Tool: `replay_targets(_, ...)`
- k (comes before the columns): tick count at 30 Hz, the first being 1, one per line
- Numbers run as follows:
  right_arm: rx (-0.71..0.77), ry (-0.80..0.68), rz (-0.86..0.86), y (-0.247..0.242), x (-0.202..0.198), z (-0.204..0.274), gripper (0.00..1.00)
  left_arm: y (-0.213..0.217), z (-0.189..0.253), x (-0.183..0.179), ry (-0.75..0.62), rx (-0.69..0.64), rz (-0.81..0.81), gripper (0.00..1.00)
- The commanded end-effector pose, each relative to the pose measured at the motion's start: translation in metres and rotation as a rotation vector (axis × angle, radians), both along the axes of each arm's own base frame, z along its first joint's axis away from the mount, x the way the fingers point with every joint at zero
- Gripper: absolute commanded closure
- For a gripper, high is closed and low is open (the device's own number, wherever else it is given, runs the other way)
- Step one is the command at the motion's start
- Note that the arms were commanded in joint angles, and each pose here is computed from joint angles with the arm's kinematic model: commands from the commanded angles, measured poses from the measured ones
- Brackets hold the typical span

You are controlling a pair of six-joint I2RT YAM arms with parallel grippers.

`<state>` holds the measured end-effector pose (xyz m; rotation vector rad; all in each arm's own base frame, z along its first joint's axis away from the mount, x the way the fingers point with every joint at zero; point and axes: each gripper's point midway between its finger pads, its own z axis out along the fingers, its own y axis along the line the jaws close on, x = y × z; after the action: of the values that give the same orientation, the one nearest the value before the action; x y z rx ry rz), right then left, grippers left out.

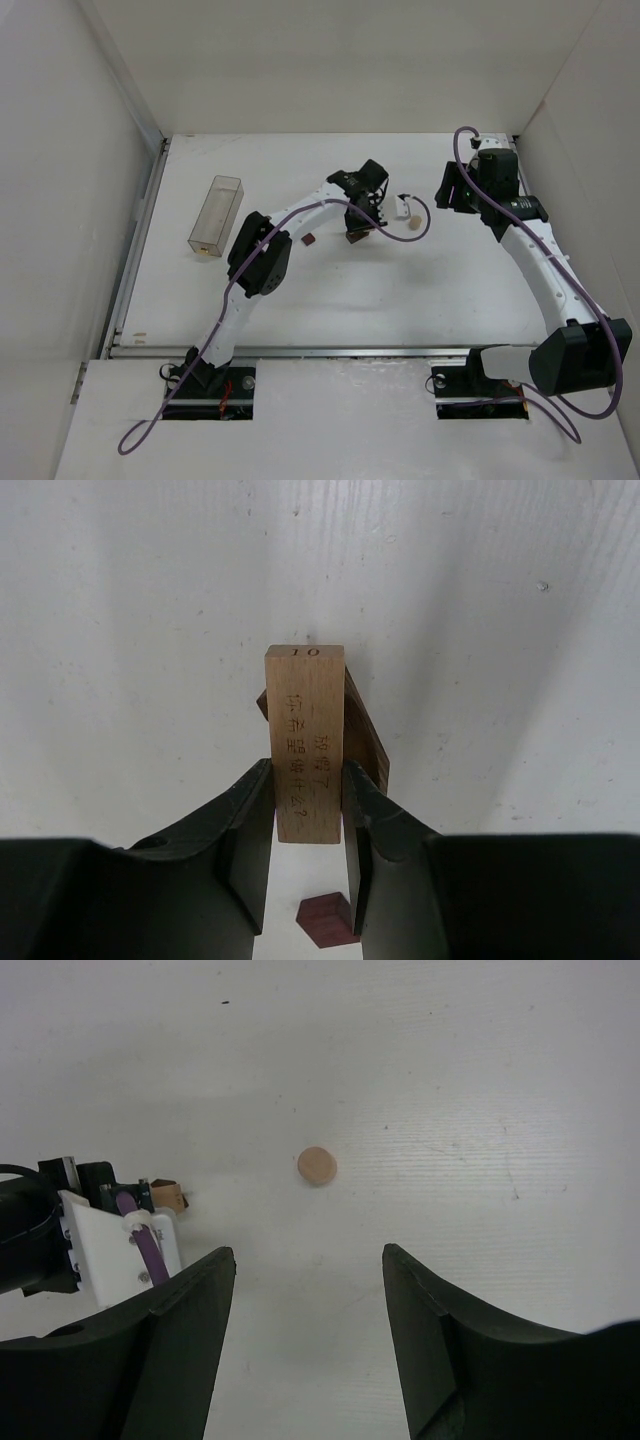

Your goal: Build the wood block tower

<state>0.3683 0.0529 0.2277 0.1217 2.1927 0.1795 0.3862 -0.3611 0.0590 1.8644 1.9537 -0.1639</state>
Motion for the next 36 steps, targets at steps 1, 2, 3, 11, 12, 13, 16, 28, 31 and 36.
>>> replay_targets(1, 0.007, -0.084, 0.02, 0.003, 0.004, 0.019, 0.34, -0.004, 0.019, 0.002, 0.003, -0.042, 0.102, 1.0)
replay_targets(2, 0.007, -0.084, 0.02, 0.003, 0.004, 0.019, 0.34, -0.003, 0.019, 0.003, 0.007, -0.043, 0.133, 1.0)
replay_targets(3, 0.007, -0.084, 0.02, 0.003, 0.004, 0.019, 0.34, -0.003, 0.022, 0.004, 0.004, -0.05, 0.164, 1.0)
replay_targets(11, 0.006, -0.075, 0.02, 0.004, 0.008, 0.016, 0.34, 0.001, 0.011, -0.005, 0.084, -0.069, 0.275, 1.0)
replay_targets(12, 0.006, -0.075, 0.02, 0.004, 0.008, 0.016, 0.34, -0.001, 0.012, -0.002, 0.074, -0.078, 0.29, 1.0)
replay_targets(13, 0.006, -0.075, 0.02, 0.004, 0.008, 0.016, 0.34, 0.001, 0.009, -0.004, 0.081, -0.07, 0.291, 1.0)
replay_targets(16, 0.006, -0.075, 0.02, 0.004, 0.008, 0.016, 0.34, 0.001, 0.006, -0.007, 0.098, -0.07, 0.295, 1.0)
replay_targets(28, 0.006, -0.075, 0.02, 0.004, 0.008, 0.016, 0.34, 0.006, -0.001, -0.01, 0.116, -0.059, 0.357, 1.0)
replay_targets(31, 0.006, -0.075, 0.02, 0.004, 0.008, 0.016, 0.34, 0.004, 0.002, -0.01, 0.122, -0.074, 0.387, 1.0)
replay_targets(36, 0.006, -0.075, 0.02, 0.004, 0.008, 0.016, 0.34, 0.004, 0.004, -0.012, 0.141, -0.077, 0.422, 0.96)
